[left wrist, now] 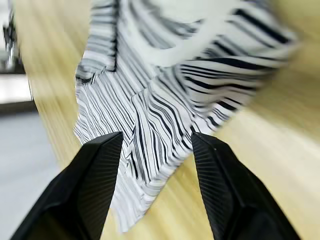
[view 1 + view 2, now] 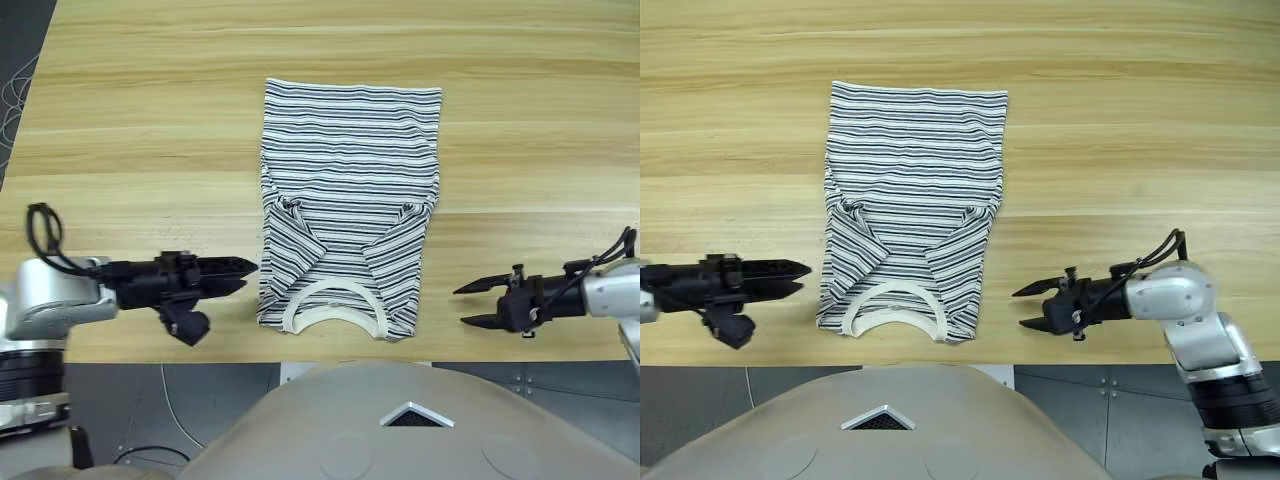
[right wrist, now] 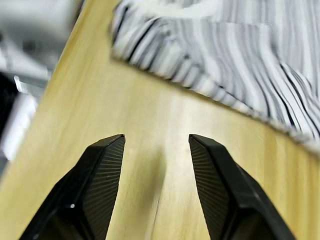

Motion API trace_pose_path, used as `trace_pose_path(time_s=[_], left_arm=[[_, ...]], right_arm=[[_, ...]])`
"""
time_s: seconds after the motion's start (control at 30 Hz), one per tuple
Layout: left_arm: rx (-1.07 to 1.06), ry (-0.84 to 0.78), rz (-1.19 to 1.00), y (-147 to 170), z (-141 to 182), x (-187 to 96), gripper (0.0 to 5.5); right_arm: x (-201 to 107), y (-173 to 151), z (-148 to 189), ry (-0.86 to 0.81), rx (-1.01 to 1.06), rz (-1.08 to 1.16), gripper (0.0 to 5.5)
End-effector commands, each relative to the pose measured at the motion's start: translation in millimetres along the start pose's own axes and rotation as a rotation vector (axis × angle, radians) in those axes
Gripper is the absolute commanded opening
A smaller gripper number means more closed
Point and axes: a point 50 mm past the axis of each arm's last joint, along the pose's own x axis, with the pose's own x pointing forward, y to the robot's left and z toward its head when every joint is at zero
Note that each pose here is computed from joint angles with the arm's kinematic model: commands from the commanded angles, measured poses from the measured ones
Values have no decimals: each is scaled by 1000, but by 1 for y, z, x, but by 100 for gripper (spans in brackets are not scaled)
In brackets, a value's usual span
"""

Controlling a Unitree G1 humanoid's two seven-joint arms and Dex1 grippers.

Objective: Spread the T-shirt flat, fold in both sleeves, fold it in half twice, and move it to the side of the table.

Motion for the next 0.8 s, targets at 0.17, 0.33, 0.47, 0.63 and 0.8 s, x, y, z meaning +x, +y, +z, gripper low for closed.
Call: trace_pose_path(time_s=[0.17, 0.33, 0.47, 0.63, 0.8], left_arm=[[19, -85, -33, -18, 16, 13, 257], [-75, -134, -3, -34, 21, 29, 257], [-145, -148, 4, -46, 24, 37, 257], [-201, -179, 23, -55, 31, 52, 257], [-242, -191, 41, -62, 31, 64, 257]], right_arm=[[30, -2, 3, 16, -388, -1, 236], [43, -12, 12, -62, -548, -93, 236], [45, -19, 13, -81, -584, -113, 236], [47, -20, 17, -110, -592, -115, 236], [50, -19, 18, -125, -593, -114, 236]])
